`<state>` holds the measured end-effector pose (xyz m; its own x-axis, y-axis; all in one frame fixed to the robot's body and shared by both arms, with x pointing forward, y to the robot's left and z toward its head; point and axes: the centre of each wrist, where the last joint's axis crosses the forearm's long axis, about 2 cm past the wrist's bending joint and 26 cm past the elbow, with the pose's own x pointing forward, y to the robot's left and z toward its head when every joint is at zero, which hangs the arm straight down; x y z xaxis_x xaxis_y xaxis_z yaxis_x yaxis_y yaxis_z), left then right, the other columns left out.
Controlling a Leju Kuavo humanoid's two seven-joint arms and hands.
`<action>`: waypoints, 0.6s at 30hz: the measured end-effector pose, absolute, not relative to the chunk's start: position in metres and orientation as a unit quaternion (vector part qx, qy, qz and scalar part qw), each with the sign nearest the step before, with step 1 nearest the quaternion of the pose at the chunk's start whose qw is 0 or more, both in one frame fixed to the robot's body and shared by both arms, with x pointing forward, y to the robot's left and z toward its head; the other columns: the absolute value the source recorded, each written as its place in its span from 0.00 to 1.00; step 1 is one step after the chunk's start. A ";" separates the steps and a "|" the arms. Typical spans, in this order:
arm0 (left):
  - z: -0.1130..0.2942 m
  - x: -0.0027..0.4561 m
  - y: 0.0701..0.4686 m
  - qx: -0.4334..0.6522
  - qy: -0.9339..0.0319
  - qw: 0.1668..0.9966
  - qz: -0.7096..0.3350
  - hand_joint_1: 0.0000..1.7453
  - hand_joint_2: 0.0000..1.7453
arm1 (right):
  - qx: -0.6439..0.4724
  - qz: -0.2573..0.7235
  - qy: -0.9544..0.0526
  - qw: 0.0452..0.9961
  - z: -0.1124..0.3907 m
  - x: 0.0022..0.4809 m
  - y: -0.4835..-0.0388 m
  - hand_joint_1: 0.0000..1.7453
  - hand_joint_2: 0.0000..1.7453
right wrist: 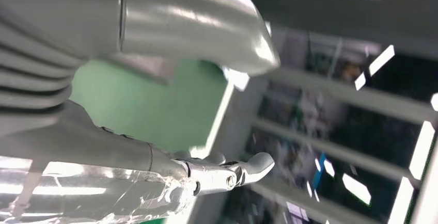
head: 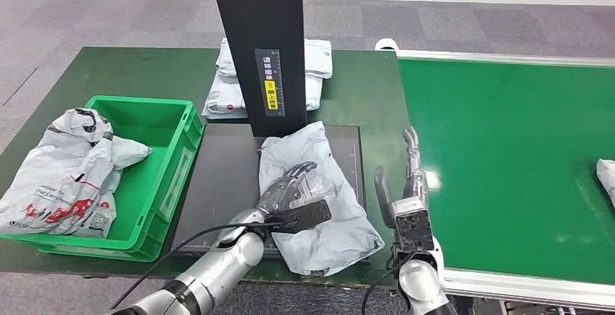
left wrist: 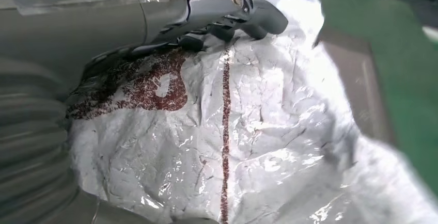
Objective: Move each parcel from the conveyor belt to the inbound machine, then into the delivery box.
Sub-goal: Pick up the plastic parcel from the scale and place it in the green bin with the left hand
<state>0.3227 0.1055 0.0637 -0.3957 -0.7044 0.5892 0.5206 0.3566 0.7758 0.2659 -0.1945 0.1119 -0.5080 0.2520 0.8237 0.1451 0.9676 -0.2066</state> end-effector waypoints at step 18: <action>0.081 0.345 0.100 0.145 -0.499 0.496 -0.696 1.00 1.00 | -0.136 0.018 -0.871 0.471 0.137 0.251 -0.197 0.00 1.00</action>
